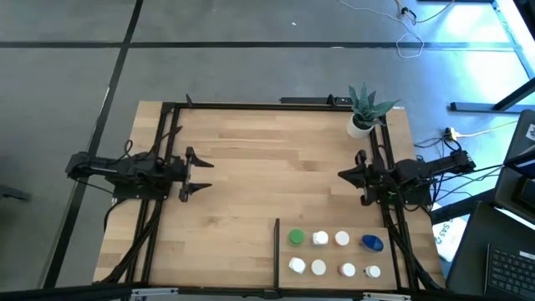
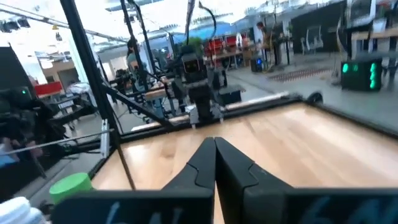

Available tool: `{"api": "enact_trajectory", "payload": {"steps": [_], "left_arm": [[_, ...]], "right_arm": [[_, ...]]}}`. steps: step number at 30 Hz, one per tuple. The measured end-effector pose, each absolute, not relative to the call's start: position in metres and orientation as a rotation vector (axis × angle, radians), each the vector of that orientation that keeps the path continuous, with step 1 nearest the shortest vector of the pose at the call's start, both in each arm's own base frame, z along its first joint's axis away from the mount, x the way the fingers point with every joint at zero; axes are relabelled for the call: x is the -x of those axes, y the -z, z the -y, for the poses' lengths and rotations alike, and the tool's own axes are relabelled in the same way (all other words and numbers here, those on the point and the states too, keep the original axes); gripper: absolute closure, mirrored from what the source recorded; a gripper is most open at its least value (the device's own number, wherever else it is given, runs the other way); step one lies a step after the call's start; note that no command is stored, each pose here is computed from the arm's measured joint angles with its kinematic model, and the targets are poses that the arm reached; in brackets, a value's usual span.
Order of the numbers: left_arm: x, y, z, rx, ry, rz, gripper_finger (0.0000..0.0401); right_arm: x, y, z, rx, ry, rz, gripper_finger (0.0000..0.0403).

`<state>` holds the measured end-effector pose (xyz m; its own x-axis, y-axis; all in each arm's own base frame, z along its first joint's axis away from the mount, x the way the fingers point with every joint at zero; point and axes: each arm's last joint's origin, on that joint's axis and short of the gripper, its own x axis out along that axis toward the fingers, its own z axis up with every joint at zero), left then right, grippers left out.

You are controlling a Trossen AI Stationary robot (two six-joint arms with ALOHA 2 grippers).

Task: Pick and place medicine bottles onto shelf by color
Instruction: Return to Home Position

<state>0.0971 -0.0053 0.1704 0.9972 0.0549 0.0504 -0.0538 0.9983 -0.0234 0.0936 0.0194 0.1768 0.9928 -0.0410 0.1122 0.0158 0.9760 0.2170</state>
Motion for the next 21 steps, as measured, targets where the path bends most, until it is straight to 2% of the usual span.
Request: {"api": "enact_trajectory", "payload": {"steps": [4, 12, 21], "left_arm": [[-0.0972, -0.1694, 0.006, 0.02, -0.031, 0.039, 0.0092], [-0.0972, -0.1695, 0.0059, 0.02, -0.035, 0.04, 0.0092], [-0.0972, -0.1695, 0.0059, 0.02, -0.036, 0.04, 0.0092]], "right_arm": [[-0.0943, -0.1719, -0.0197, -0.244, 0.032, 0.065, 0.0398], [-0.0945, -0.172, -0.0197, -0.071, 0.037, 0.063, 0.0397], [-0.0945, -0.1721, -0.0197, -0.069, 0.037, 0.064, 0.0389]]}}
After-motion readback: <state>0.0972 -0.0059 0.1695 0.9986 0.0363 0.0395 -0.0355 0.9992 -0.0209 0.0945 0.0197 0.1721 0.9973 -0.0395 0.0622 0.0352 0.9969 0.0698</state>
